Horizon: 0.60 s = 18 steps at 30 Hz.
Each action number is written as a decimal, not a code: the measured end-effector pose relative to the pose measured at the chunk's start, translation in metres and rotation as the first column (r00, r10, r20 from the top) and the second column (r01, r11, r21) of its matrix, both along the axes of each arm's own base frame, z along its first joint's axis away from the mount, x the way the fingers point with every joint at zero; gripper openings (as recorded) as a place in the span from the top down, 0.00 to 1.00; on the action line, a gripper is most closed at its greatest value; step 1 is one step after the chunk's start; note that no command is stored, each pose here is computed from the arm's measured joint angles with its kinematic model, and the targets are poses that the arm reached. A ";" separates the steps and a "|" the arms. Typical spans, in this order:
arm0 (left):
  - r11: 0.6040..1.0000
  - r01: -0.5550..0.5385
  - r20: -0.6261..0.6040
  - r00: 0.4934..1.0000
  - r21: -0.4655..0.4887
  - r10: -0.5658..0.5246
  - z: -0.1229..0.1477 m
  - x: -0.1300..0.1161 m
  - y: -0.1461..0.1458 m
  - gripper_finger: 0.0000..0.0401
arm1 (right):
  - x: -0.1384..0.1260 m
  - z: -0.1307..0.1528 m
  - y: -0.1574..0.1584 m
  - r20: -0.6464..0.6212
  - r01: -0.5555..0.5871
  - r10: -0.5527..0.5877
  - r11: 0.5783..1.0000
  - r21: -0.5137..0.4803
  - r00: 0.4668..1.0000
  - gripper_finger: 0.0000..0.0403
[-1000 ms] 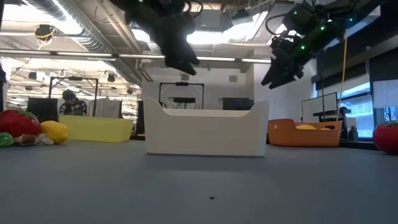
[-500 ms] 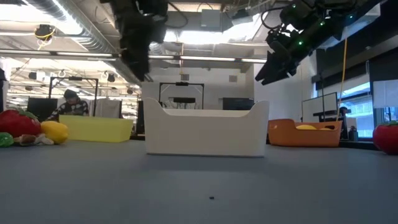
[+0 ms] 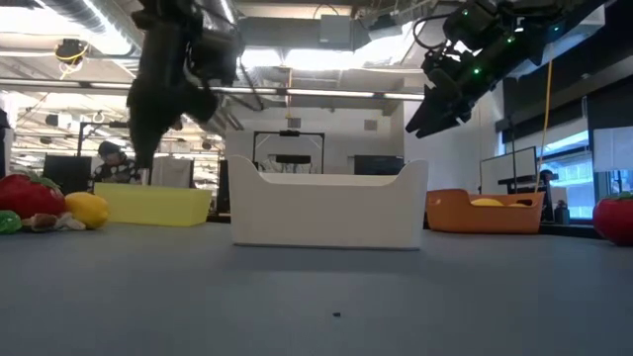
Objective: Sort produce into baskets
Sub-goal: Put the yellow lemon into the orange bin
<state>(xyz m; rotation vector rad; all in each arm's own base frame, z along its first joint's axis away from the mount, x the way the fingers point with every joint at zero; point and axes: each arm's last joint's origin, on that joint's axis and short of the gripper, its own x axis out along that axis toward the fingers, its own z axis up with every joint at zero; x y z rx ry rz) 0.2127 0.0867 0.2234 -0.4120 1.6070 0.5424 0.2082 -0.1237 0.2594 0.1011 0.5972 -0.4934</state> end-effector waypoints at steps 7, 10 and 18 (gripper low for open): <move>0.999 -0.041 -0.130 0.991 -0.013 0.039 -0.022 -0.020 0.003 0.22 | 0.000 0.000 0.000 0.001 -0.001 0.001 1.000 -0.003 1.000 0.14; 0.998 -0.058 -0.165 0.985 -0.024 0.053 -0.028 -0.023 0.006 0.22 | 0.000 0.000 0.000 -0.005 -0.008 0.008 1.000 -0.013 1.000 0.14; 0.997 0.010 -0.328 0.944 -0.073 -0.033 -0.056 -0.015 0.012 0.22 | 0.000 0.000 0.000 -0.005 -0.009 0.009 1.000 -0.015 1.000 0.14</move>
